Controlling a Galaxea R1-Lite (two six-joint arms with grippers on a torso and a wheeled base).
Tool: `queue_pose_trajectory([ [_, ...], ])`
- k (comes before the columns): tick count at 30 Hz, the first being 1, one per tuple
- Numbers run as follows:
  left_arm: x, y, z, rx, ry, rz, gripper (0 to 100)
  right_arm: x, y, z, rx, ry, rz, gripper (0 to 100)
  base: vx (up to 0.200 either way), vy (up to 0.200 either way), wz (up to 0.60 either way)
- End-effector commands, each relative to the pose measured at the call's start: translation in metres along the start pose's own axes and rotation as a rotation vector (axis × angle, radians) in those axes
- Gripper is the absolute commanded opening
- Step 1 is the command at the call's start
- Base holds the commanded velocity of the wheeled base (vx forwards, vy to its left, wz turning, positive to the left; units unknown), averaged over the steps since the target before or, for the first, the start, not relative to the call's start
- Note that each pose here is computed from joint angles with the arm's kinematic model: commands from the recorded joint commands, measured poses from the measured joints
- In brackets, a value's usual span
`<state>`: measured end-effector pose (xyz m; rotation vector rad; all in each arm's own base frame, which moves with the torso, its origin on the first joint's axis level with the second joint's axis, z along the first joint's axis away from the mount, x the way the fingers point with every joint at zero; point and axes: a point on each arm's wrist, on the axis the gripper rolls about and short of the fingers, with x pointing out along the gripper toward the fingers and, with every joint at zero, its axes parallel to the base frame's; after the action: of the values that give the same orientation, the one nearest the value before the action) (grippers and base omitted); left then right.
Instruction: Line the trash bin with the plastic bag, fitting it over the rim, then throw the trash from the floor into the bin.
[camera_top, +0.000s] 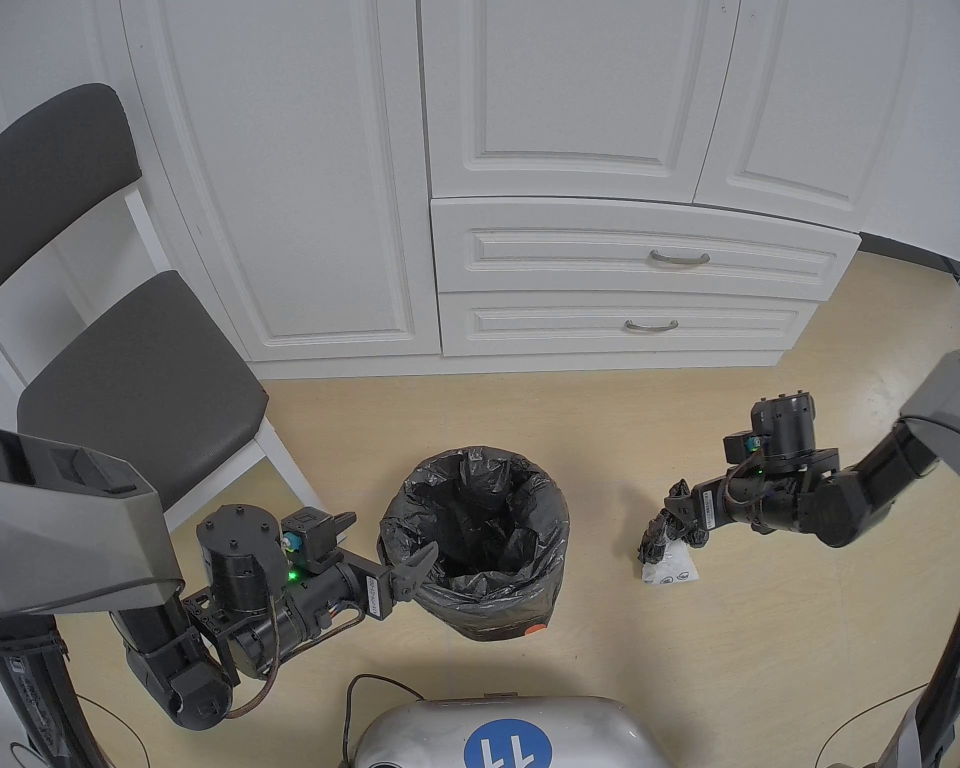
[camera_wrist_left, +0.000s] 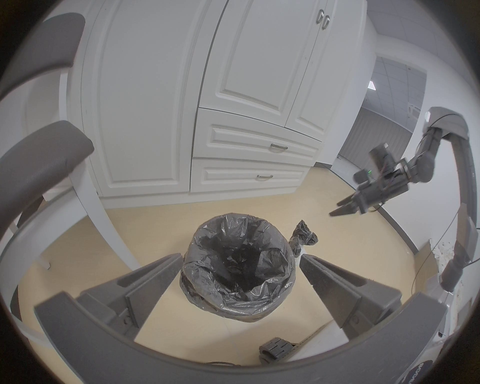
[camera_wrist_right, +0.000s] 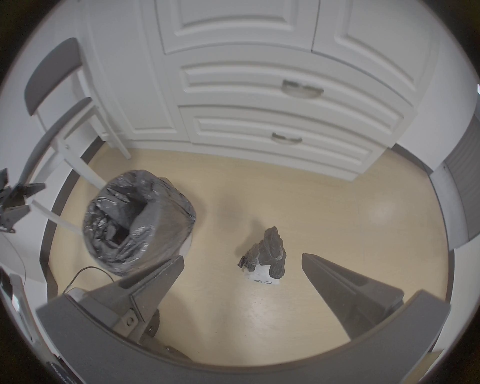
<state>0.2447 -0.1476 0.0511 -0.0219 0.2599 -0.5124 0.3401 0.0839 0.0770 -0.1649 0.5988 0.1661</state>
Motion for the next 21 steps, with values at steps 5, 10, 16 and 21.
queue_pose_trajectory([
  [5, -0.004, 0.003, 0.008, 0.014, -0.031, 0.013, 100, 0.136, -0.044, -0.057, 0.257, 0.184, -0.042, 100, 0.0, 0.0, 0.0],
  [10, -0.001, 0.007, 0.007, 0.011, -0.032, 0.028, 100, 0.163, -0.047, -0.049, 0.416, 0.222, -0.048, 100, 0.0, 0.0, 0.0],
  [16, 0.001, 0.015, 0.01, 0.006, -0.045, 0.052, 100, 0.194, -0.064, -0.052, 0.486, 0.218, -0.088, 100, 0.0, 0.0, 0.0],
  [21, 0.001, 0.017, 0.011, 0.004, -0.048, 0.061, 100, 0.223, -0.075, -0.065, 0.511, 0.308, -0.144, 100, 0.0, 0.0, 0.0],
])
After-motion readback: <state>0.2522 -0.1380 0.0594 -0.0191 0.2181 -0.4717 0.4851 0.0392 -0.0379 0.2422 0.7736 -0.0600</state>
